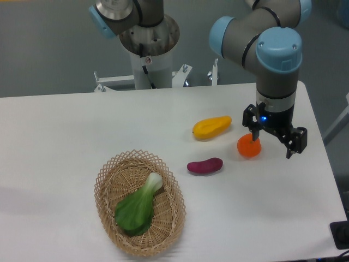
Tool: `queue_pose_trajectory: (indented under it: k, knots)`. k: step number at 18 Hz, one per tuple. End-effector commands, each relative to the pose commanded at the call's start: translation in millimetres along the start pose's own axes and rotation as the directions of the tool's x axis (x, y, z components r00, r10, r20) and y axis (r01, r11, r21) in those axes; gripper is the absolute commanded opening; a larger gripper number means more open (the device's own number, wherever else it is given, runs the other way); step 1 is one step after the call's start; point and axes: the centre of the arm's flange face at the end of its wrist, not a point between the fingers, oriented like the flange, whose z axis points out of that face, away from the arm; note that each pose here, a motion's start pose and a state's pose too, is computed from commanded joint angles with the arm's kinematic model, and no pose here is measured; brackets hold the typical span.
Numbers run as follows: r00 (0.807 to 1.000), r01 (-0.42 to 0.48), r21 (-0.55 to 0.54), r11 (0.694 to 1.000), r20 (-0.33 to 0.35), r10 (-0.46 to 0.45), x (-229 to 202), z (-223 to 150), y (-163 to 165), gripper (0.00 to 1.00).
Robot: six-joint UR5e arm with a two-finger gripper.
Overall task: Pick up the green vegetable from the basket
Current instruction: 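Move the gripper from beside the tangerine over to the wicker basket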
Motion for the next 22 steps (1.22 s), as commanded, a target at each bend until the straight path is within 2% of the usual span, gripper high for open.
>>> queue_pose_trajectory:
  k: [4, 8, 12, 15, 22]
  knots:
    - [0.997, 0.071, 0.021, 0.997, -0.005, -0.071, 6, 3, -5, 1.0]
    - [0.988, 0.153, 0.043, 0.987, -0.003, -0.153, 19, 5, -44, 1.0]
    - [0.989, 0.146, 0.038, 0.989, -0.024, -0.145, 42, 13, -77, 1.0]
    - [0.983, 0.183, 0.048, 0.982, -0.032, -0.181, 59, 13, -109, 1.0]
    - [0.944, 0.327, 0.059, 0.943, -0.073, -0.323, 109, 37, -189, 1.0]
